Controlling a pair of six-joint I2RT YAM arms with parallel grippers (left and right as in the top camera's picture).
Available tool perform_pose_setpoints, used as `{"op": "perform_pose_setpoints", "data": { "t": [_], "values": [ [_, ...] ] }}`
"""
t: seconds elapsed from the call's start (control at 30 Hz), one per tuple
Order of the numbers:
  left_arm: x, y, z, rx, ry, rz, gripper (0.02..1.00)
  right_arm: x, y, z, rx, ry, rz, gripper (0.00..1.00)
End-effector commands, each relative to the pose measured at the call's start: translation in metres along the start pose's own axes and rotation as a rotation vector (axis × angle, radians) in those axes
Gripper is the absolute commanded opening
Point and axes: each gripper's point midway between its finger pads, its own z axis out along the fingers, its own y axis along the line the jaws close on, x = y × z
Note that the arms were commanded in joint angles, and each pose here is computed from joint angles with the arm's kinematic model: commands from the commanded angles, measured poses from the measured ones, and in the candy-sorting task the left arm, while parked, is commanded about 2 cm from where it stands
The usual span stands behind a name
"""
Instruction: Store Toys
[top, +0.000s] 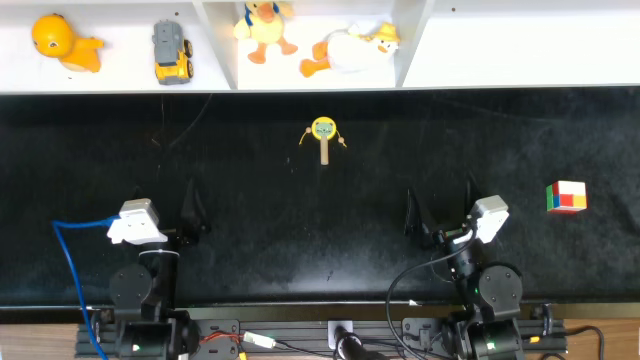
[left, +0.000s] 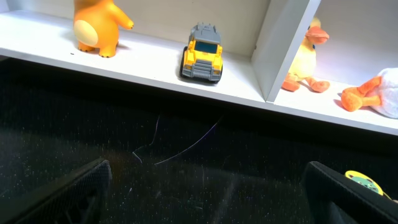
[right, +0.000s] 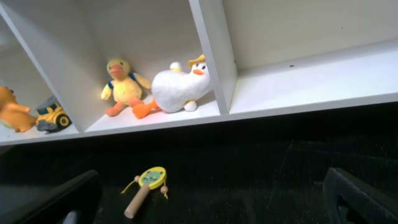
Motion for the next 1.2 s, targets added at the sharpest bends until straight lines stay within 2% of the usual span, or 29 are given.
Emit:
{"op": "perform_pose_setpoints", "data": {
  "t": [0.03, 0.93, 1.03, 1.13, 1.2],
  "values": [
    [0.002, -0.003, 0.000, 0.019, -0.002, -0.024, 0.998, 0.003, -0.001, 0.000, 0.001, -0.001, 0.000, 0.996],
    [0.002, -0.003, 0.000, 0.019, -0.002, -0.024, 0.996, -0.002, 0.001, 0.000, -0.007, -0.021, 0.000, 0.993],
    [0.002, -0.003, 0.000, 0.019, -0.002, -0.024, 0.998, -0.013, 0.009, 0.000, -0.046, -0.059, 0.047, 0.998],
    [0.002, -0.003, 0.000, 0.019, -0.002, -0.024, 0.998, -0.027, 0.026, -0.004, -0.124, -0.064, 0.053, 0.998],
    [0.002, -0.003, 0.000, 0.019, -0.002, -0.024, 0.998, -0.039, 0.032, -0.007, -0.133, -0.054, 0.064, 0.998]
  ]
}}
